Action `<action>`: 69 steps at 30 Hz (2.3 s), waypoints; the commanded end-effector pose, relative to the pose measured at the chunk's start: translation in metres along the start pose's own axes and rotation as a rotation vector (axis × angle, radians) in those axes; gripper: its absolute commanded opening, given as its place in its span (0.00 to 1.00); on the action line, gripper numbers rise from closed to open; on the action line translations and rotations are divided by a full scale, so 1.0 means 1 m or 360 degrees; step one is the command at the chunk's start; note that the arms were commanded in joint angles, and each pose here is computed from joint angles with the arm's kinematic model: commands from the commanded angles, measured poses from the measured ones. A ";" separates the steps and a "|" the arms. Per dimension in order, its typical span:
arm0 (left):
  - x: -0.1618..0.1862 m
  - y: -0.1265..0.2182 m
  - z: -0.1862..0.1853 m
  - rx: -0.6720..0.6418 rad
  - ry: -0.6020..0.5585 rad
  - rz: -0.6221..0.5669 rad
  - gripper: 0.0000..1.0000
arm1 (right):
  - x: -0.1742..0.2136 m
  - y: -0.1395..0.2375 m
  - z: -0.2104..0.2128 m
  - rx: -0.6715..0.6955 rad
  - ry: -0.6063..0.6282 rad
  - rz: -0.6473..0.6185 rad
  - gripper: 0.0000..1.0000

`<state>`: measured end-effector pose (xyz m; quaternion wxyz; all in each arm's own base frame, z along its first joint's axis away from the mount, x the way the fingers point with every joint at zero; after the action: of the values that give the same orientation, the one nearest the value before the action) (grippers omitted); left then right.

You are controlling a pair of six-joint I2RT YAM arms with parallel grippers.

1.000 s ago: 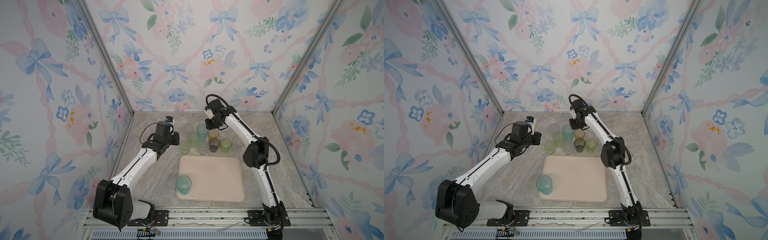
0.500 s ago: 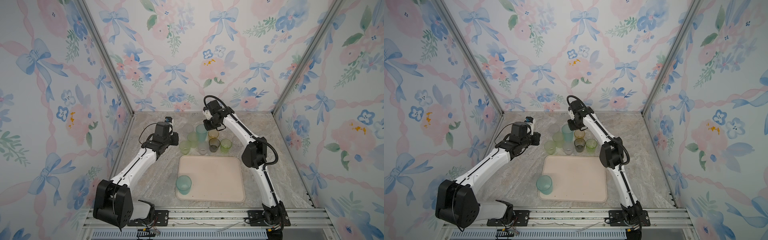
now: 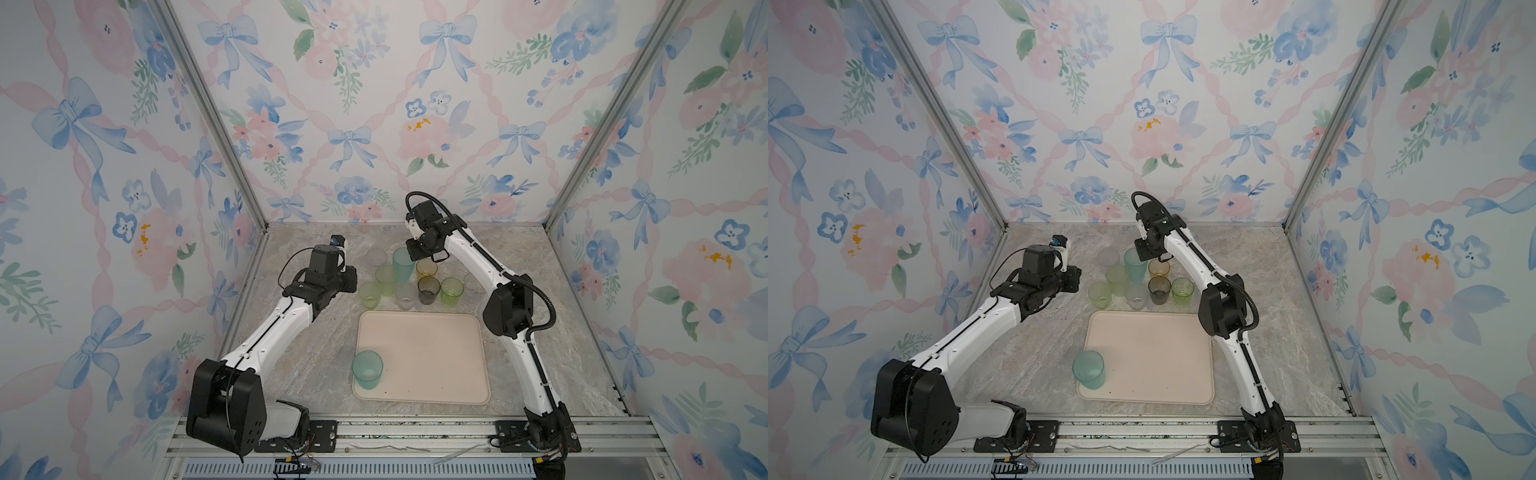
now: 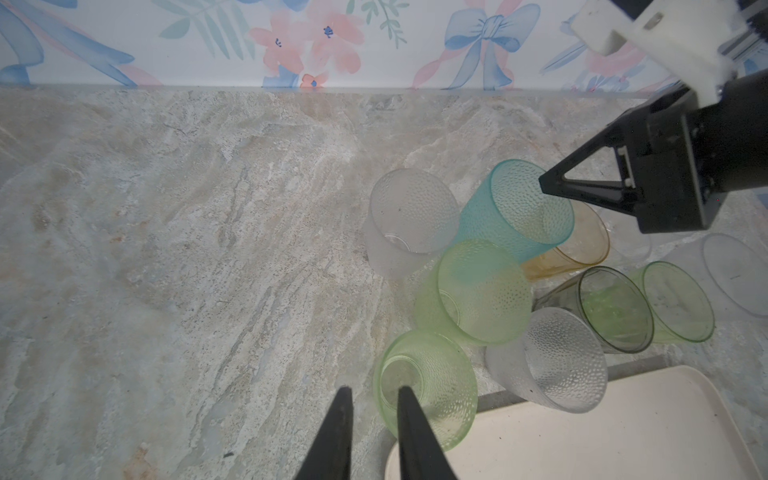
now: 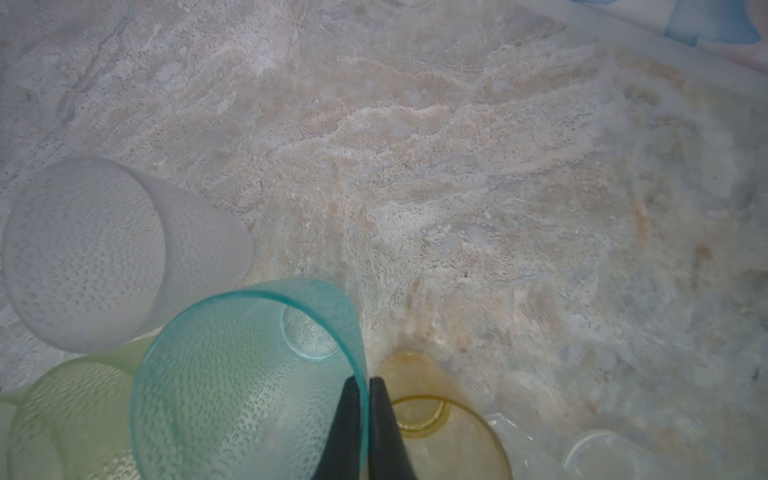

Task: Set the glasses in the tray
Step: 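Grasp the second teal cup with the right gripper and lift it, then carry the teal cup with the right gripper over the tray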

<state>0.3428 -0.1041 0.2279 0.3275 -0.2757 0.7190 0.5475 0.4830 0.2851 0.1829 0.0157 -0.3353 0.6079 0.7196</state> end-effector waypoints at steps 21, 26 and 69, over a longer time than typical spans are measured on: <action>0.003 0.012 0.003 -0.0007 -0.0018 -0.0031 0.22 | -0.029 0.122 0.007 0.0138 0.0081 -0.0488 0.00; 0.006 0.014 0.008 -0.0051 0.0012 -0.0039 0.22 | -0.020 0.162 0.011 0.0132 0.0147 -0.0540 0.00; -0.027 0.047 0.003 -0.0046 0.0000 -0.0260 0.23 | 0.129 0.094 0.207 -0.0329 0.0845 0.0124 0.00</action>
<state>0.3259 -0.0906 0.2731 0.3628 -0.3350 0.6895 0.5299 0.2519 0.3860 0.1986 -0.2098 -0.4856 0.5372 0.6569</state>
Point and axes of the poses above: each gripper's point midway between its finger pads, its own y axis back along the fingers, its own z axis along the line the jaws close on, x = y × z, the point moved 6 cm from there along y, back along the fingers, and after that the axes turned 2 degrees about y, right-handed, at the moved point
